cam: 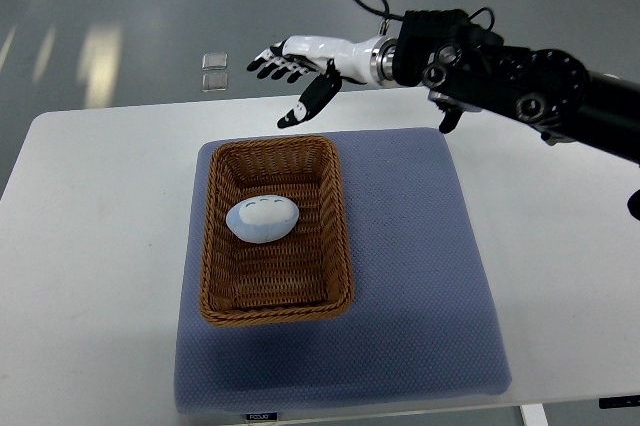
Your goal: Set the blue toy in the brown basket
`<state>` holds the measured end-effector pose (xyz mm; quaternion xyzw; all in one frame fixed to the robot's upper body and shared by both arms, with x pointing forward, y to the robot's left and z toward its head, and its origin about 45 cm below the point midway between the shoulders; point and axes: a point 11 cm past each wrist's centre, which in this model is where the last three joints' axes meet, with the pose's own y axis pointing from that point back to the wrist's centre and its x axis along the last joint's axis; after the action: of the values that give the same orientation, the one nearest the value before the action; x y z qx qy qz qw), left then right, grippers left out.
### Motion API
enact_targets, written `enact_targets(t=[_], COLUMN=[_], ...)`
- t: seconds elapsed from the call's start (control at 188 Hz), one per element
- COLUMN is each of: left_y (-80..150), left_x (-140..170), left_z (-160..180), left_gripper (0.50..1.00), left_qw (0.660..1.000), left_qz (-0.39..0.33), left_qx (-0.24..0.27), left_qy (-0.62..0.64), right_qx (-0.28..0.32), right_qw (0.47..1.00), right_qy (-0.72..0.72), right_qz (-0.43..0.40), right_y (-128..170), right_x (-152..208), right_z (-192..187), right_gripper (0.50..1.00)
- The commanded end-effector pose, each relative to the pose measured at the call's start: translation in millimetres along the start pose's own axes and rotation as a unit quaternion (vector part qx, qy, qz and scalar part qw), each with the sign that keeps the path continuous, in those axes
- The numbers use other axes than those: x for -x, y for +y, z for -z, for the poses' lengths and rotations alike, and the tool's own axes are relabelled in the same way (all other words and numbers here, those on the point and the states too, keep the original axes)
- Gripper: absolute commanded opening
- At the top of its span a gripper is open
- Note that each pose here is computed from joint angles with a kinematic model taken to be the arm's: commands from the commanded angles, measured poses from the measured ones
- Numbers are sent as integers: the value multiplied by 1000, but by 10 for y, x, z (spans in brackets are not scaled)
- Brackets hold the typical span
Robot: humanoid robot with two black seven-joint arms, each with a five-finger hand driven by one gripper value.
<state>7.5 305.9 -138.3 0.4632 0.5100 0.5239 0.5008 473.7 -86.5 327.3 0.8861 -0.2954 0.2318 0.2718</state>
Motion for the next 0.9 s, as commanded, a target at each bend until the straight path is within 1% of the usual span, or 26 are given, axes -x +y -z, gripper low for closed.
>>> enact_targets(t=[0.0,0.064,0.106,0.165,0.213,0.304,0.335,0.362,0.405,0.485,0.602,0.687,0.895], left_y=[0,0,0,0,0,0,0,0,0,0,0,0,0], left_x=[7,7,7,12,7,13,7,7,7,7,7,7,7], left_z=[-9,-9,-9,-10,-18,-19,-18,-18,-18,-18,-18,-18,-18], left_gripper=[1000,1000,1000,1000,1000,1000,1000,1000,1000,1000,1000,1000,1000], left_qw=[1000,1000,1000,1000,1000,1000,1000,1000,1000,1000,1000,1000,1000], left_qz=[1,1,1,2,1,2,1,1,1,1,1,1,1], left_qx=[1,1,1,1,2,2,2,2,2,2,2,2,2], left_qy=[0,0,0,0,0,0,0,0,0,0,0,0,0], right_qx=[-28,-52,-64,-103,-123,-150,-156,-161,-161,-167,-184,-187,-185], right_qw=[996,985,975,943,917,862,842,825,804,767,723,709,694], right_qy=[-73,-145,-192,-294,-355,-458,-489,-515,-544,-587,-629,-641,-658], right_qz=[-51,-79,-93,-119,-135,-160,-166,-170,-176,-197,-219,-227,-225], right_y=[257,391,444,534,595,665,662,652,655,697,710,682,627], right_x=[-438,-593,-625,-665,-659,-531,-440,-336,-184,41,253,405,606], right_z=[7,-87,-186,-345,-495,-832,-948,-1056,-1222,-1480,-1642,-1702,-1741], right_gripper=[870,881,883,885,887,887,887,901,907,907,907,909,909])
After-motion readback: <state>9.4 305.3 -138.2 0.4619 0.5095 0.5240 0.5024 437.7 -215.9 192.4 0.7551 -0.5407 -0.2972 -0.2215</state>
